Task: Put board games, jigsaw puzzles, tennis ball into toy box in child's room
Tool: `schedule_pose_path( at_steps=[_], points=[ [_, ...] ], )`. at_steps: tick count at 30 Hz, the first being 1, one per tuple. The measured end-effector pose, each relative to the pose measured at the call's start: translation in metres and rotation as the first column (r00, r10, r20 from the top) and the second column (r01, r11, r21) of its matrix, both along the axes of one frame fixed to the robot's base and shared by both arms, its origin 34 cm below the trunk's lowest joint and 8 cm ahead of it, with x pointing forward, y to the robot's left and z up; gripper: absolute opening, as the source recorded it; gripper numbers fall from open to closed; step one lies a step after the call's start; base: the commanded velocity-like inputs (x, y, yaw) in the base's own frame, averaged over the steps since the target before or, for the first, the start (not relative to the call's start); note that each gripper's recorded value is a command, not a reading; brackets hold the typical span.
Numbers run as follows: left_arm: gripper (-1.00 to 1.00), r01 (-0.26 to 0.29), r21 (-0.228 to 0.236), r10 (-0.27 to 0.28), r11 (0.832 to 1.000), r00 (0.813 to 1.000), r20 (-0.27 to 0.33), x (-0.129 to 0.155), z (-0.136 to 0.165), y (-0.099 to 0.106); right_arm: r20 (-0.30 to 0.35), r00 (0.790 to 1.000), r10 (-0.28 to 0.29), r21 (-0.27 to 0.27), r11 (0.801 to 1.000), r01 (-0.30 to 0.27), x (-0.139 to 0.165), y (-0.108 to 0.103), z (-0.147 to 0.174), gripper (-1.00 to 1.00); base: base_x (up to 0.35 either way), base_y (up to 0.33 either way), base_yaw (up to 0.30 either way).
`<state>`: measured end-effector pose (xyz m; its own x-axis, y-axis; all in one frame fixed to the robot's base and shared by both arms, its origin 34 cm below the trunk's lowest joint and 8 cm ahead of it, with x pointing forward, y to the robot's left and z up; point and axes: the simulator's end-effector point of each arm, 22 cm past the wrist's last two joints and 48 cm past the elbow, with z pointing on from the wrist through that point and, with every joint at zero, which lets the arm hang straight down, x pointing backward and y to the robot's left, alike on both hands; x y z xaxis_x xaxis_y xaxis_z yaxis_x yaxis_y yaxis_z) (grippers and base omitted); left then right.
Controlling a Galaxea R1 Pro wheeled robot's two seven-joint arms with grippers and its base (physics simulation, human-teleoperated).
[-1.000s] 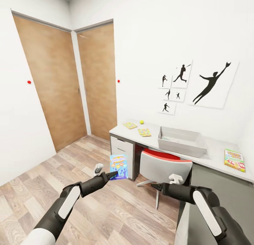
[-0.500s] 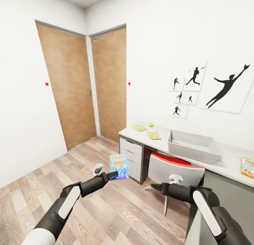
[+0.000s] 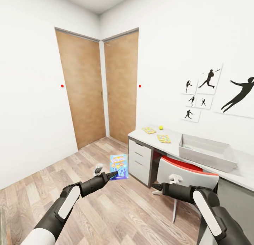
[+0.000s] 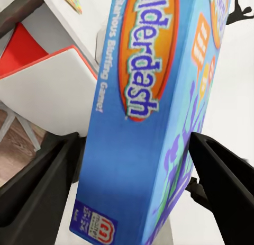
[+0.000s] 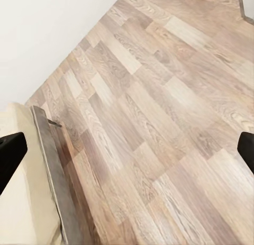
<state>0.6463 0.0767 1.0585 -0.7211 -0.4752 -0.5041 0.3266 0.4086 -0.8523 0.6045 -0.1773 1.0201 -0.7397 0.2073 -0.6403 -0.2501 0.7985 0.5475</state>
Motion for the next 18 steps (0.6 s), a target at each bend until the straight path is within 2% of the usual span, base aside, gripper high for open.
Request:
schedule_pose_path(
  at_steps=[6, 18],
  points=[
    [-1.00, 0.000, -0.003, 0.000, 1.000, 1.000, 0.003, -0.0002, 0.0022, -0.0001, 0.003, 1.000, 0.000, 0.000, 1.000, 0.000, -0.0001, -0.0001, 0.0016, 1.00, 0.000, 0.000, 0.080],
    [-1.00, -0.001, -0.003, 0.001, 1.000, 1.000, 0.003, -0.0002, 0.0026, 0.0003, 0.005, 1.000, 0.000, 0.000, 1.000, 0.000, -0.0002, -0.0001, 0.0023, 1.00, 0.010, 0.000, 0.015]
  ],
)
